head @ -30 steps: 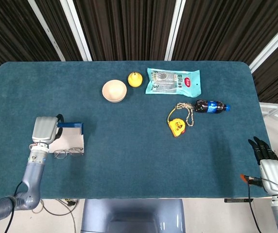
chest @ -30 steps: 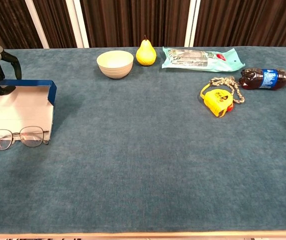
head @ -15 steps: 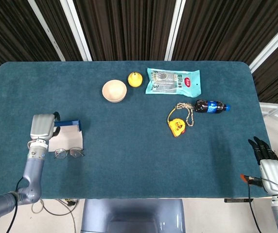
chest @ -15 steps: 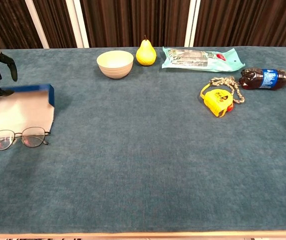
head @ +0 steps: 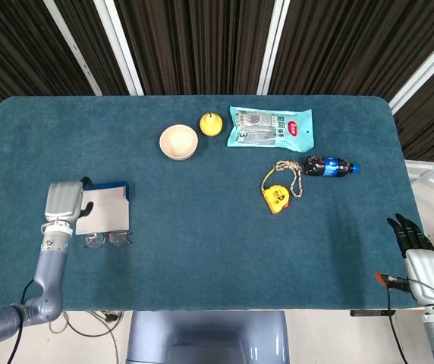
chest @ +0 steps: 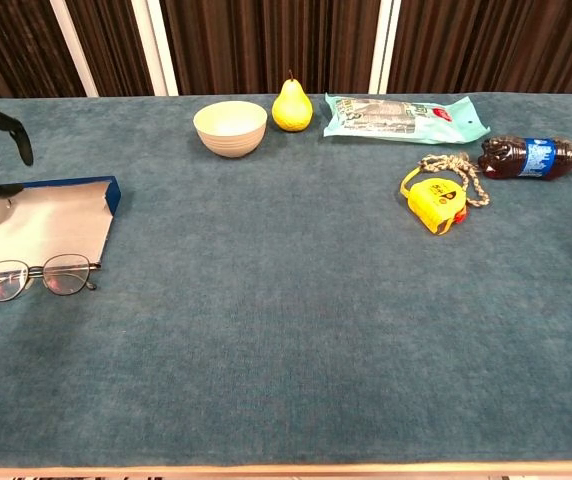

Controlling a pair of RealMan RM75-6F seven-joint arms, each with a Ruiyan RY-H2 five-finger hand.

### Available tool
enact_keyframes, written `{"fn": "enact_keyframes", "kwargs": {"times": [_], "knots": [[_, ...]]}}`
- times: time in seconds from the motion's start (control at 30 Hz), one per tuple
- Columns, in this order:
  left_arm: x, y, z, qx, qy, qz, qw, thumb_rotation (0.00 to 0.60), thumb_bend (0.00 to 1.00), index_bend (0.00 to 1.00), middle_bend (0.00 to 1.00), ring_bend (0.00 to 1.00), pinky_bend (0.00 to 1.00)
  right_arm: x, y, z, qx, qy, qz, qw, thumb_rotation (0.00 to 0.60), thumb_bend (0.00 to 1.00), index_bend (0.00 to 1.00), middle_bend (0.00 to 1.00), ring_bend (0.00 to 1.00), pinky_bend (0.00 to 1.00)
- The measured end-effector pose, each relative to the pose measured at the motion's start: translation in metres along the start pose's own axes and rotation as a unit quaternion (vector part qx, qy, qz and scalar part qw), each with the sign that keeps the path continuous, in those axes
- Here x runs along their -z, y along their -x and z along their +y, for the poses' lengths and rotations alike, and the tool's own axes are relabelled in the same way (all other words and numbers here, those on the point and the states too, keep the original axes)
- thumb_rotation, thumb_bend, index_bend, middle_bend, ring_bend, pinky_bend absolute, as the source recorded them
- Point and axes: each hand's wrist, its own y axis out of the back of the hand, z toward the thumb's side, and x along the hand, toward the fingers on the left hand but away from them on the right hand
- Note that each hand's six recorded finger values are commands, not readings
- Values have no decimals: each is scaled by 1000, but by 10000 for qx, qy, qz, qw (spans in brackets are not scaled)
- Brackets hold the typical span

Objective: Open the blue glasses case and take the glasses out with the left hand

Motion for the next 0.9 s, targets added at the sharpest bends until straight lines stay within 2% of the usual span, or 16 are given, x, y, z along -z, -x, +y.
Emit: {"fn": "enact_keyframes", "kwargs": {"times": [0.23, 0.37, 0.53, 0.9], "knots": [[-22, 37, -19, 719, 152, -269, 9969, 600, 342, 506, 1000, 937, 1000, 0, 0, 0, -3, 18, 5, 10000, 600, 172, 0, 0, 0, 196], [-24, 51, -33, 1059, 57, -221, 9941, 600, 354, 515, 1000, 937, 1000, 0, 0, 1, -5, 35, 1, 10000, 600, 172, 0, 0, 0, 196], [-25, 56, -41, 1215, 54, -128, 9925, 600, 354, 518, 1000, 938, 1000, 0, 0, 1, -13, 46, 4, 10000, 600, 171, 0, 0, 0, 196], [-20, 55, -46, 1271, 78, -3, 9919, 600, 369, 519, 1000, 938, 1000, 0, 0, 1, -10, 47, 11, 10000, 600, 172, 0, 0, 0, 196]]}}
